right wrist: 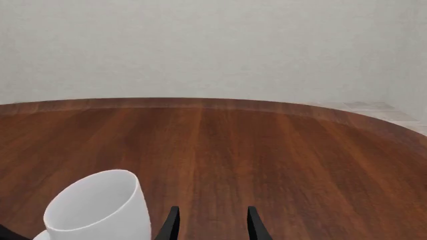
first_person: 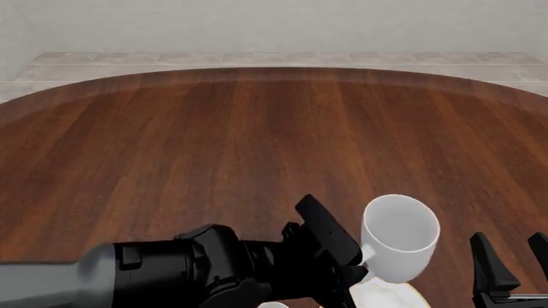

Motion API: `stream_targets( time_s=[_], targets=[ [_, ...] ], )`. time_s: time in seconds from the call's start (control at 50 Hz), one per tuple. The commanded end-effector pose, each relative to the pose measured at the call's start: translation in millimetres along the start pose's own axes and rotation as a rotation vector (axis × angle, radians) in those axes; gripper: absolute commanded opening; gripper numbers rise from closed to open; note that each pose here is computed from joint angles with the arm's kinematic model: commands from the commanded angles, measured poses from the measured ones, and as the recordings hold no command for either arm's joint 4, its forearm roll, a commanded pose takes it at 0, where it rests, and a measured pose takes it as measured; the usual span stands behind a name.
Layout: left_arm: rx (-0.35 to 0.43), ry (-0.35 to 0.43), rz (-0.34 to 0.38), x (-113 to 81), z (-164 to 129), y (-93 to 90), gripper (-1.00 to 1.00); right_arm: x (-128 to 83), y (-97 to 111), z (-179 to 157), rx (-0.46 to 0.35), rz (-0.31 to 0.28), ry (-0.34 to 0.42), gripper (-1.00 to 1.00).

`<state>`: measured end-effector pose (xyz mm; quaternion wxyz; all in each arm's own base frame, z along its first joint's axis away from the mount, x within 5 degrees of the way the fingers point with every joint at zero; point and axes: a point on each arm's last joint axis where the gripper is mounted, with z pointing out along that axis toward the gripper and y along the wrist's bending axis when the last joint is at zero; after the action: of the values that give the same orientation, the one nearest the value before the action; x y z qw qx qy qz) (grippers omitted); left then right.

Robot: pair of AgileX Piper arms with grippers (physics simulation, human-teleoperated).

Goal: Put the white mug on the plate.

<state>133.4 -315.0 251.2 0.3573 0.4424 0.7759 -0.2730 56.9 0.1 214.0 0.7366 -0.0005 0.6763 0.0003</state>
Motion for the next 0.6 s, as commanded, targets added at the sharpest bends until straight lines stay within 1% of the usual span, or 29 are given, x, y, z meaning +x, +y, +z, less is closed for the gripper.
stream_targets(
  time_s=[0.02,0.16,0.3,0.6],
  targets=[
    [0.023,-0.005,0.027,1.1,-4.7,-9.4,-1.00,0.1,0.0,0.2,0.000,-0.001,0.000,1.00],
    [0.039,-0.005,0.041,2.1,-8.5,-15.6,-1.00,0.1,0.0,0.2,0.000,-0.001,0.000,1.00],
    [0.042,-0.003,0.041,4.2,-8.6,-16.8,-1.00,0.1,0.0,0.2,0.000,-0.001,0.000,1.00],
    [0.069,0.007,0.060,7.5,-6.7,-28.4,-1.00,0.1,0.0,0.2,0.000,-0.001,0.000,1.00]
  ],
)
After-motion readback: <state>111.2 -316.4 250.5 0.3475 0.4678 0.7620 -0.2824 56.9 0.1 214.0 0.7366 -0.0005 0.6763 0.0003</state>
